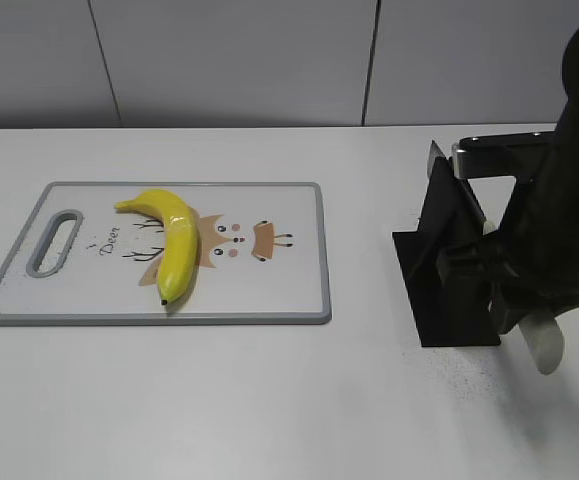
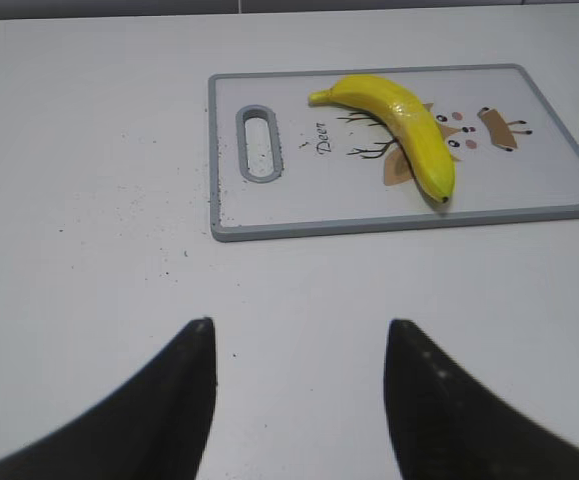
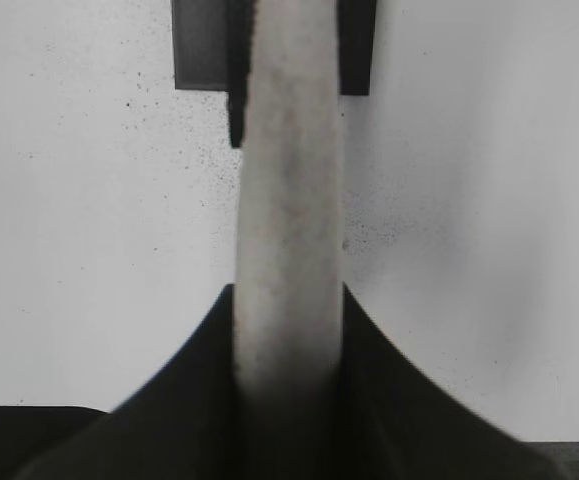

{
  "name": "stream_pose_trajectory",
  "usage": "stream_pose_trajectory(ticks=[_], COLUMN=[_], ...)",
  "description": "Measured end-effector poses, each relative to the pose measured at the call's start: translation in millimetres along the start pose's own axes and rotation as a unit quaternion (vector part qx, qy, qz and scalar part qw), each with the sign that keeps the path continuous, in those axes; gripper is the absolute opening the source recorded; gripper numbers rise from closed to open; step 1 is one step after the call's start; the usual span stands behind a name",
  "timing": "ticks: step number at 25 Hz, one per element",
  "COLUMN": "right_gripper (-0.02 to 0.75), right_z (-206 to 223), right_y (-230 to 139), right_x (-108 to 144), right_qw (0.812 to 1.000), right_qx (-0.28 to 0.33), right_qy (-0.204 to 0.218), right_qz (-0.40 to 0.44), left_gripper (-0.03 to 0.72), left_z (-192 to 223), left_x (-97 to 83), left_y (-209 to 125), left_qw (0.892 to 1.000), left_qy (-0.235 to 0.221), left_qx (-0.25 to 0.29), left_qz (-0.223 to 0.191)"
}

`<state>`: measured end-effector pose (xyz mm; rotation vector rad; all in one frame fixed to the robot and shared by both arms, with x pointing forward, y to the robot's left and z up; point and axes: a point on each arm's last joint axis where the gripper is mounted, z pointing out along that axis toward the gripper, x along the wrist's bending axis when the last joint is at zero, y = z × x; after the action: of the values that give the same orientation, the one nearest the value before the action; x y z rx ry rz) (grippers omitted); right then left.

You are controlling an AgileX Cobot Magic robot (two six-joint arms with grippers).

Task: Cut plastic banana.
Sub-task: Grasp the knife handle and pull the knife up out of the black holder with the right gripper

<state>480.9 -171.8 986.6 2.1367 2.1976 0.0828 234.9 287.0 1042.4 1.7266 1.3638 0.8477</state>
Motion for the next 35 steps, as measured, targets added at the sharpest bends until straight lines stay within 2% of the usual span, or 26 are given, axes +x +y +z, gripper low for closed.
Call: stream_pose_trajectory(ticks=[5,24,31,35], right_gripper=[0.162,0.161,0.161,0.161], right_z=[-6,-67,-109,-130], right_y=[-2,-21,-11,-5], right_x=[-1,-14,-13,-11], right_qw=[1.000,0.995,0.990,0.975], right_qx=[-0.005,-0.085,-0.113,-0.132], right_qy=[0.005,0.045,0.042,0.034], right_qz=[0.009,0.014,-0.079,-0.174], left_gripper=[0.526,0.526,0.526,0.526], left_z=[0,0,-1,-3], left_x=[0.0,0.0,0.3,0.4], left_y=[0,0,0,2], left_qw=[1.000,1.000,1.000,1.000], left_qy=[0.000,0.000,0.002,0.004], left_qx=[0.000,0.000,-0.001,-0.005], left_qz=[0.000,0.000,0.001,0.002])
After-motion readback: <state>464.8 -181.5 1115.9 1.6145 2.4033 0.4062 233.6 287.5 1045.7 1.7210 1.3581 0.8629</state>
